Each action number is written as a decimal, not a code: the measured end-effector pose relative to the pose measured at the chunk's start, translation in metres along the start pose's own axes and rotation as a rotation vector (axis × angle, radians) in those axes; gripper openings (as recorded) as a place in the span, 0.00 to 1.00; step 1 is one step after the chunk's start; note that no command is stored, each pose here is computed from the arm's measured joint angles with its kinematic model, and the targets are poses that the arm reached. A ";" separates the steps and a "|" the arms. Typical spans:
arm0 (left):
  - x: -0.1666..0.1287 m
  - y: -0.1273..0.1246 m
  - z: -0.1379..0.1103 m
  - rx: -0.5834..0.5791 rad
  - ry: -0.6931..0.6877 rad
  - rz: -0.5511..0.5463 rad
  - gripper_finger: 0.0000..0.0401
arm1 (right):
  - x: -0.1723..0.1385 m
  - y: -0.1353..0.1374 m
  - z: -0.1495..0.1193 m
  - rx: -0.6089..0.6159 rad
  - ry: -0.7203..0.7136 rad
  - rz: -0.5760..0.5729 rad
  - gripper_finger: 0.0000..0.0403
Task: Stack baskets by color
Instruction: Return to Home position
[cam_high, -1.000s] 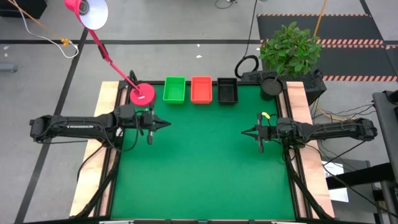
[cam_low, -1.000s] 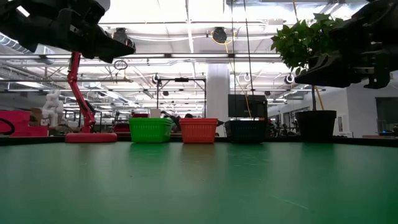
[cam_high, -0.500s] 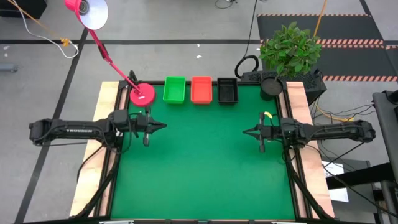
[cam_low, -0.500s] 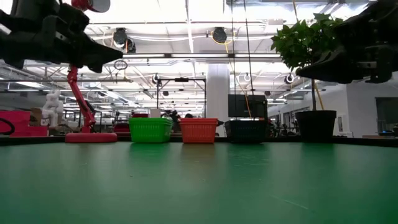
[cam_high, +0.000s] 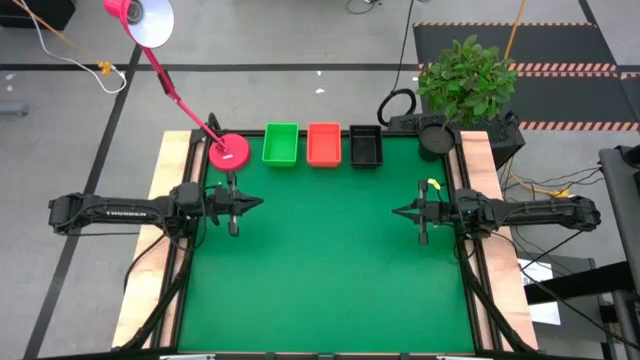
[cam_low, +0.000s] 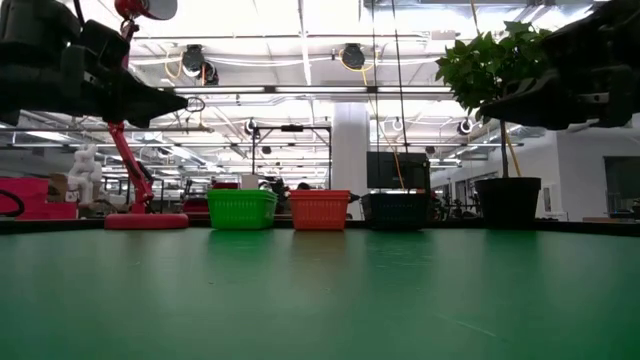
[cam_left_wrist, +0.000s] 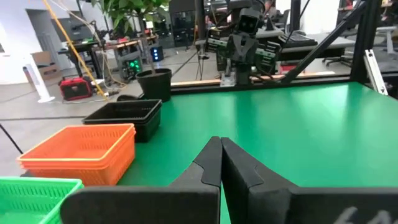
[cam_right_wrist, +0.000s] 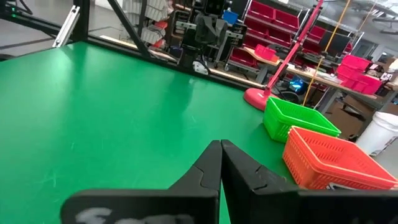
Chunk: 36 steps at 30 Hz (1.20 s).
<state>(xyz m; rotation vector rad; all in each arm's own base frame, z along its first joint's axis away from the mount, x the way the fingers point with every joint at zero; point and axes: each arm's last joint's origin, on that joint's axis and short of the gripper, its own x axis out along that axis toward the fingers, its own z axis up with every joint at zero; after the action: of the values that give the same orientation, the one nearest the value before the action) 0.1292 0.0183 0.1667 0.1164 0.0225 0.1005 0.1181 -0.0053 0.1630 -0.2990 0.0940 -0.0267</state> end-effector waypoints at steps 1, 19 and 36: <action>0.000 0.000 0.000 0.004 -0.001 0.000 0.00 | -0.001 0.000 0.000 0.001 -0.005 -0.002 0.00; -0.009 0.000 0.010 0.012 -0.091 -0.011 0.00 | -0.016 -0.003 0.008 -0.002 -0.113 -0.038 0.00; -0.011 -0.001 0.012 0.007 -0.111 -0.030 0.01 | -0.024 -0.008 0.011 0.065 -0.137 -0.193 0.00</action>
<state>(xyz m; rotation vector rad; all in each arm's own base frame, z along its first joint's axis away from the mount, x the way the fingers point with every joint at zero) 0.1185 0.0149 0.1784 0.1288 -0.0857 0.0635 0.0955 -0.0085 0.1777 -0.2435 -0.0722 -0.2005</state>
